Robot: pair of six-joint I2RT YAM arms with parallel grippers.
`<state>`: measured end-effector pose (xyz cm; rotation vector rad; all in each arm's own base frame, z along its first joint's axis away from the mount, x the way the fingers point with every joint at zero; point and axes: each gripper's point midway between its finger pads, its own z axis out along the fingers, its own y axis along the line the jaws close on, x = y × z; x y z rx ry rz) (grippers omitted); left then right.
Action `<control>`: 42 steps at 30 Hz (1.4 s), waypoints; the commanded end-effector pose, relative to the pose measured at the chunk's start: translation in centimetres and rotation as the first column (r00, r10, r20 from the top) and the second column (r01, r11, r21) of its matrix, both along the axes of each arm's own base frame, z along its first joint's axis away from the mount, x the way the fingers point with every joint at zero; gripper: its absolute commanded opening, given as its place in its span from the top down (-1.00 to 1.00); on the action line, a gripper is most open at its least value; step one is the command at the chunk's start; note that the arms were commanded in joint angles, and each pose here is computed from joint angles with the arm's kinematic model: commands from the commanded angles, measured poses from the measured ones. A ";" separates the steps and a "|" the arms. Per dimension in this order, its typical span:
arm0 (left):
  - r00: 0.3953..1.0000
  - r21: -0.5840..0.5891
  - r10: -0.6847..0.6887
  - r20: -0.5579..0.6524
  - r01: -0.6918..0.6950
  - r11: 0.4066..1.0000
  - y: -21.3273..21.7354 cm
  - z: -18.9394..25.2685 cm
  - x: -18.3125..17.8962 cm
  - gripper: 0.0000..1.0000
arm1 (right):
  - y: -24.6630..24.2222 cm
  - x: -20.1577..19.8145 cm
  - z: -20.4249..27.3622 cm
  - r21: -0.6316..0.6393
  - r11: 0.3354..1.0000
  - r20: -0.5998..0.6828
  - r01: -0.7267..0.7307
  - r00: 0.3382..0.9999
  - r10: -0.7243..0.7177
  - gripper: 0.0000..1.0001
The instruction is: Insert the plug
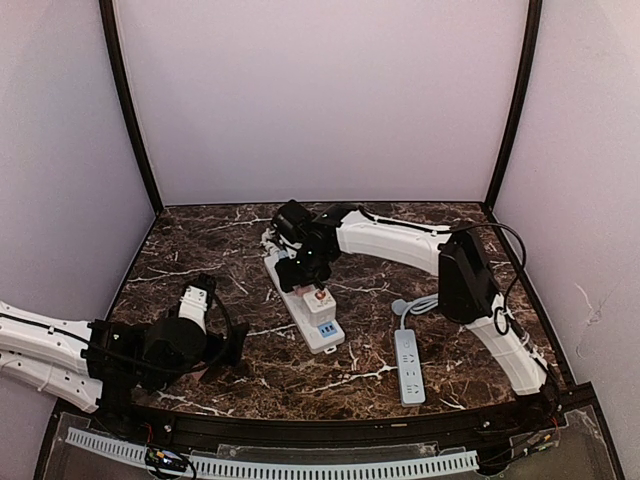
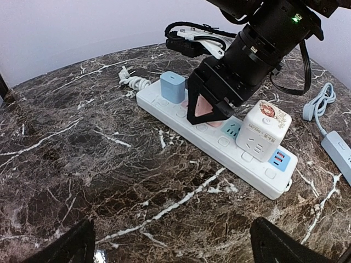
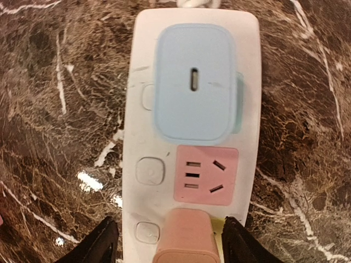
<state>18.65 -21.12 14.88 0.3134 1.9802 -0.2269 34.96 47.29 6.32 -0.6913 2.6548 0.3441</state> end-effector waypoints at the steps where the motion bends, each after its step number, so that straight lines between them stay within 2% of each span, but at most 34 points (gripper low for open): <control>1: 0.995 0.084 0.026 -0.096 -0.018 0.996 2.3 -1.7 -1.1 -0.97 | 1.5 0.1 3.9 0.112 0.993 0.046 -0.035 0.998 0.030 -0.35; 6: 0.989 0.076 0.064 -0.136 -0.054 0.996 3.4 -0.9 -1.5 -0.97 | 1.2 -0.5 6.8 0.140 0.989 0.092 -0.044 0.995 0.031 -0.43; 9: 0.985 0.122 0.109 -0.134 -0.093 0.988 4.7 0.0 -1.3 -0.97 | 0.8 -1.2 9.7 0.181 0.982 0.144 -0.058 0.989 0.032 -0.45; 14: 0.965 0.197 0.133 -0.225 -0.088 0.976 6.2 -0.8 -1.8 -0.97 | -2.3 -3.4 12.6 0.213 0.976 0.234 -0.054 0.972 0.003 -0.54; 17: 0.945 0.200 0.125 -0.302 -0.065 0.978 6.3 -1.5 -2.2 -0.97 | -4.9 -4.9 13.1 0.246 0.969 0.253 -0.031 0.967 -0.033 -0.95; 18: 0.939 0.205 0.131 -0.317 -0.067 0.977 6.5 -1.7 -2.2 -0.97 | -5.8 -5.7 12.9 0.258 0.966 0.255 -0.025 0.966 -0.043 -0.97; 28: 0.847 0.157 0.199 -0.492 -0.139 0.978 7.4 -4.9 -1.7 -0.97 | -12.4 -11.7 12.9 0.369 0.929 0.260 -0.030 0.963 -0.073 -0.97; 34: 0.785 0.183 0.241 -0.570 -0.165 0.969 7.8 -7.3 -1.6 -0.97 | -15.1 -15.1 13.6 0.433 0.900 0.269 -0.052 0.960 -0.074 -0.97; 42: 0.701 0.138 0.217 -0.680 -0.168 0.976 7.0 -9.4 -2.4 -0.97 | -17.5 -16.8 14.5 0.480 0.875 0.291 -0.058 0.952 -0.096 -0.97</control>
